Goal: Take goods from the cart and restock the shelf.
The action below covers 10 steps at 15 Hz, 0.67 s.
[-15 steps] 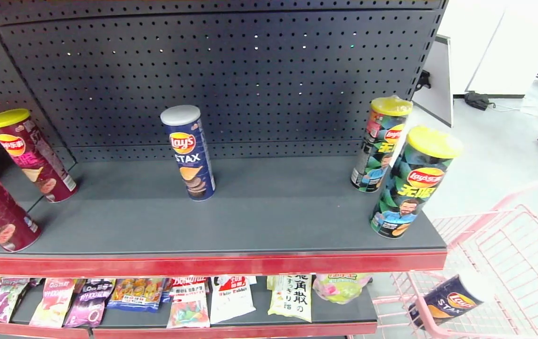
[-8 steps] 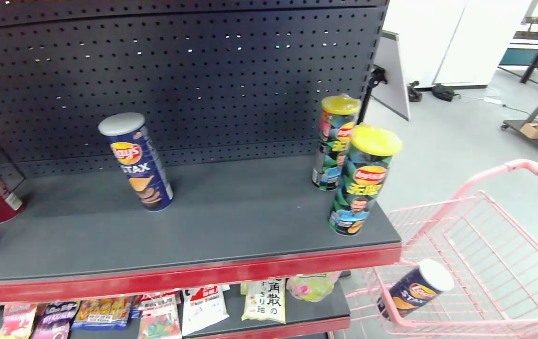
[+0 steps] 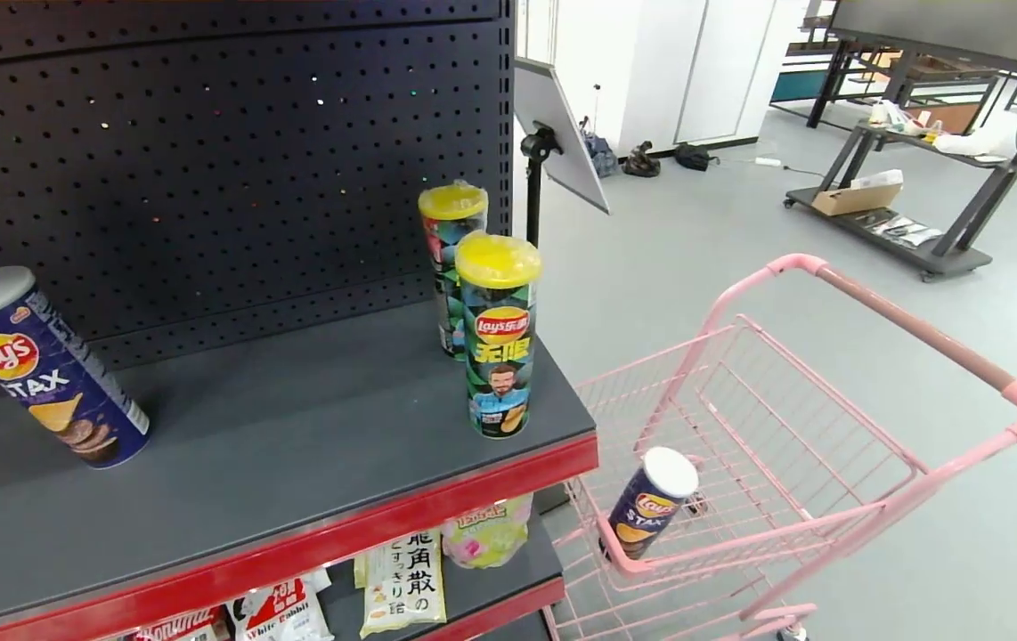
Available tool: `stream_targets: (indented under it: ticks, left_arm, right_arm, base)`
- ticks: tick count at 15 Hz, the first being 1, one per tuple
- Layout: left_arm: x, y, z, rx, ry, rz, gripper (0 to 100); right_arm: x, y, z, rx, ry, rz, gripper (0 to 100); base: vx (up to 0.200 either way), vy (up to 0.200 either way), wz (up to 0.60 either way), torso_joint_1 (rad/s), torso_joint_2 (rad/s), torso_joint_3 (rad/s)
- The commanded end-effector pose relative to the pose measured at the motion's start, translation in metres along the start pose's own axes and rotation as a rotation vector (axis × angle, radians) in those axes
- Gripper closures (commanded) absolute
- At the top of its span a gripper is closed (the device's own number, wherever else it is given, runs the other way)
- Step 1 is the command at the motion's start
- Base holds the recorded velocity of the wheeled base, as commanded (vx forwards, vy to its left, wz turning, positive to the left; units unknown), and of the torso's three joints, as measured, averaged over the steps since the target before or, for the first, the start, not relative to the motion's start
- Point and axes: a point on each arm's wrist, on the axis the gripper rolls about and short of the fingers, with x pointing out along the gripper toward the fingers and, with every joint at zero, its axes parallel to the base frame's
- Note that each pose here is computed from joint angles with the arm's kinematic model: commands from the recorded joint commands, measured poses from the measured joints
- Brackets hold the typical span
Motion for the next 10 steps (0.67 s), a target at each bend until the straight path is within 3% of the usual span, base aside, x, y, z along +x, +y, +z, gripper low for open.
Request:
stream_targets:
  ticks: [1,3,10]
  left_arm:
    - [0.0001,0.0000,0.0000,0.000,0.001,0.000,0]
    - [0.0001,0.0000,0.0000,0.000,0.001,0.000,0]
    - [0.0001,0.0000,0.0000,0.000,0.001,0.000,0]
  right_arm:
    - [0.0000,0.0000,0.0000,0.001,0.000,0.001,0]
    - [0.0000,0.0000,0.0000,0.001,0.000,0.001,0]
    - [0.0000,0.0000,0.0000,0.001,0.000,0.001,0]
  base:
    - [0.000,0.000,0.00,0.000,0.00,0.000]
    - [0.000,0.000,0.00,-0.040,0.05,0.050]
    - [0.000,0.000,0.00,-0.133,0.35,0.197]
